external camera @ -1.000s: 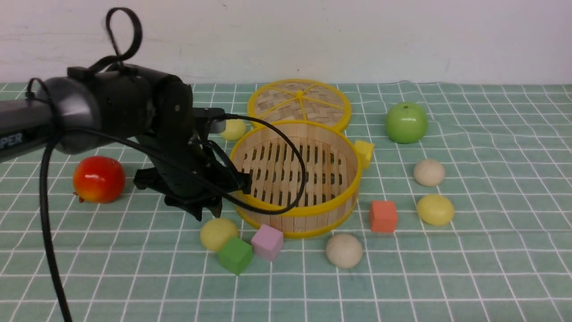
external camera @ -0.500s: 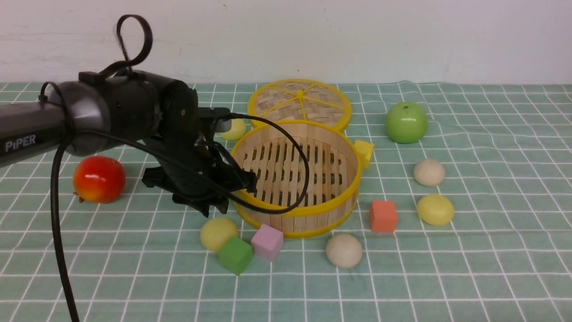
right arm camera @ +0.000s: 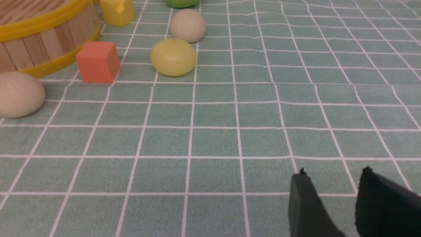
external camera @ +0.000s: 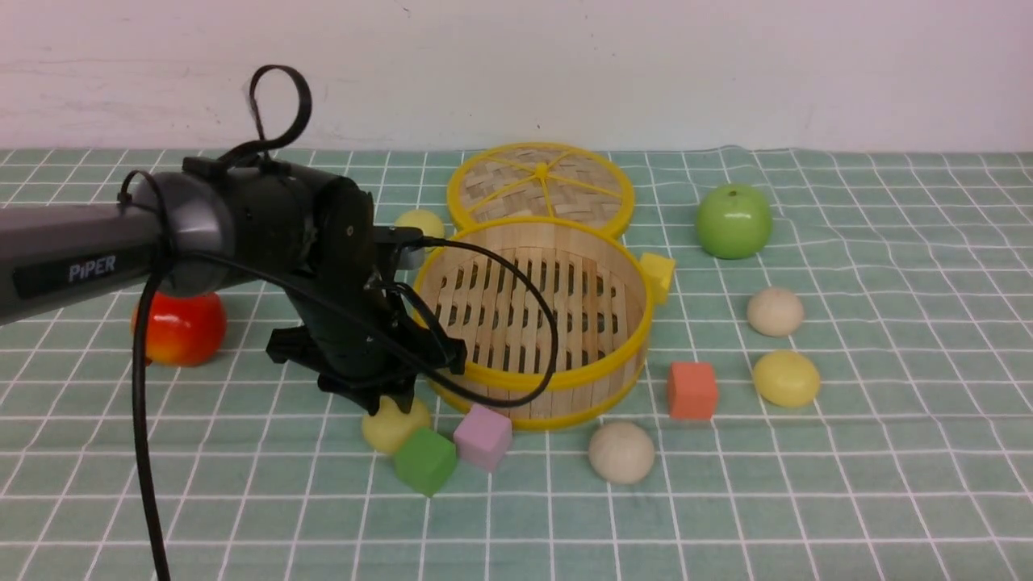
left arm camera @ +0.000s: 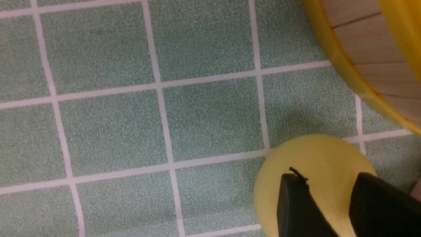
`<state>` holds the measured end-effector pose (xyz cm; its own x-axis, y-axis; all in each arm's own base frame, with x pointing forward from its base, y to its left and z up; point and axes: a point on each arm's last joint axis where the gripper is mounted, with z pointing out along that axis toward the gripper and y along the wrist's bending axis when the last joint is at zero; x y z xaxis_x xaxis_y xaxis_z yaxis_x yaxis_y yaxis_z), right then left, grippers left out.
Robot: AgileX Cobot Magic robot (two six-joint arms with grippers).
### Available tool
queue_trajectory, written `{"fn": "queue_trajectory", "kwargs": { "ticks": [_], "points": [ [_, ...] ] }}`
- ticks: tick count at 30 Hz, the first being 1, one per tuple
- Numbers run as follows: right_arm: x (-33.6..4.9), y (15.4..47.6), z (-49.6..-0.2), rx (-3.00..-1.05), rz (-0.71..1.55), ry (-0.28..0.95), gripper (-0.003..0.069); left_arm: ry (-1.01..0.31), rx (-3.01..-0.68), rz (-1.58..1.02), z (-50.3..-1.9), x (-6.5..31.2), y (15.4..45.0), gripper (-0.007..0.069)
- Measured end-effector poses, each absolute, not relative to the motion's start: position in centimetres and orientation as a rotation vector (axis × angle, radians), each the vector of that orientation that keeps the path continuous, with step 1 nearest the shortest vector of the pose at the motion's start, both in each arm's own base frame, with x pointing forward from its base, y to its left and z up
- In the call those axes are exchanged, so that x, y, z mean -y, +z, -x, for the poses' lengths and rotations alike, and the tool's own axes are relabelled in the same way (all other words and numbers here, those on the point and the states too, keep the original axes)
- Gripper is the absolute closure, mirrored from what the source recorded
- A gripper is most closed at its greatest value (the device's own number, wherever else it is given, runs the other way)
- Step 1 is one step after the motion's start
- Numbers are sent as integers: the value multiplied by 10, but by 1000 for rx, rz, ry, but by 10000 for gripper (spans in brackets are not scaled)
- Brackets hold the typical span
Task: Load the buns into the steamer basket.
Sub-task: Use the left arm to grab a steamed stuffed bun, then use the left arm to put the steamed stuffed bun into the steamer
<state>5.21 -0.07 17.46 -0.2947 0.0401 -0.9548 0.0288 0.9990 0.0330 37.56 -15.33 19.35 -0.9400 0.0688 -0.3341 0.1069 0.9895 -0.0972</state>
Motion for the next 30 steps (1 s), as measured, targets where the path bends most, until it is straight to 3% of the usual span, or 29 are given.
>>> {"fn": "queue_trajectory", "kwargs": {
  "ticks": [11,18,25,30],
  "points": [
    [1,175,-52,-1870,-51,12,419,-153,-2818,-129,-377,154,185,420],
    [1,175,-52,-1870,-51,12,419,-149,-2827,-129,-376,154,185,631],
    [1,175,-52,-1870,-52,12,419,-141,-2836,-131,-372,152,195,638],
    [1,175,-52,-1870,-52,12,419,-161,-2768,-134,-372,151,231,638]
  ]
}}
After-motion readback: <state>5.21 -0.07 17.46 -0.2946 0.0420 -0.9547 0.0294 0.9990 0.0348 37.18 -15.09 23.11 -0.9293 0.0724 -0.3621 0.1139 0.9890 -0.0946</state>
